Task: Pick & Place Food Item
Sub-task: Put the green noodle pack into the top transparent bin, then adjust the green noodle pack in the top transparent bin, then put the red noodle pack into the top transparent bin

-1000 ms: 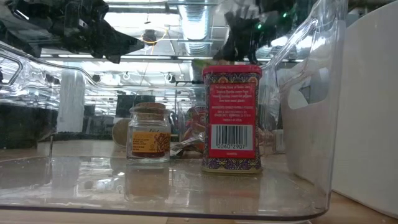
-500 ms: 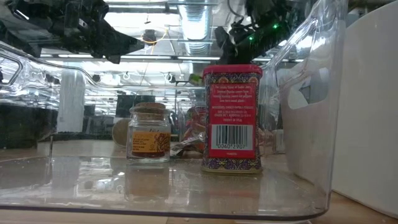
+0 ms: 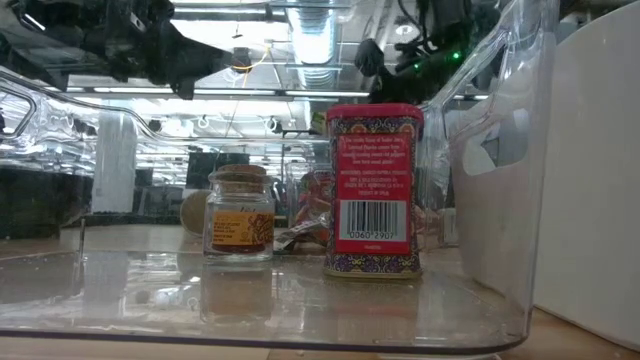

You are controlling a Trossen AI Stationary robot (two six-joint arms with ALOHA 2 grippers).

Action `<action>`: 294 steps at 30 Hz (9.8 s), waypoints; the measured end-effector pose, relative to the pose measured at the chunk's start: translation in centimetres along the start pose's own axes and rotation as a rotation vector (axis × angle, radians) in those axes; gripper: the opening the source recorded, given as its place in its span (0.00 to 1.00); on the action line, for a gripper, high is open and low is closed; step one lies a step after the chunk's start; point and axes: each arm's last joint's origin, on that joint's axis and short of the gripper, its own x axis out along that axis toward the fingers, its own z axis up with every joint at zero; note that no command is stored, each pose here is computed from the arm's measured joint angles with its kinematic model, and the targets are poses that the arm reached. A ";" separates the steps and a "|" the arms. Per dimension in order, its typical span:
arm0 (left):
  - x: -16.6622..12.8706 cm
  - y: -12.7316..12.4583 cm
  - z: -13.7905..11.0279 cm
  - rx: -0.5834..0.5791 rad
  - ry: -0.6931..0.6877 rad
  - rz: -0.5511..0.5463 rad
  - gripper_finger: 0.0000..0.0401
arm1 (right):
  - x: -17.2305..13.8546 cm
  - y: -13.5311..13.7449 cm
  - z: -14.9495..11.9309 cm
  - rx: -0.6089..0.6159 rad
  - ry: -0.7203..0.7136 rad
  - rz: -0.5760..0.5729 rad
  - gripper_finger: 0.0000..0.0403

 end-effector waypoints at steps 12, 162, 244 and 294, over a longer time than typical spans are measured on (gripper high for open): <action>0.0 0.0 0.2 -0.024 -0.024 0.008 0.00 | 1.2 -0.6 -3.5 0.326 -0.114 -0.052 0.00; 23.5 11.8 -3.3 0.402 0.873 -0.171 0.00 | -13.9 -7.4 -1.2 -0.398 -0.046 0.219 0.25; 21.0 7.1 -1.1 0.316 0.839 -0.305 0.08 | -13.8 -7.6 -1.5 -0.443 -0.016 0.211 0.25; 6.1 -2.0 4.3 0.212 0.267 -0.342 0.09 | -10.6 -11.1 0.8 -0.469 0.248 -0.158 0.25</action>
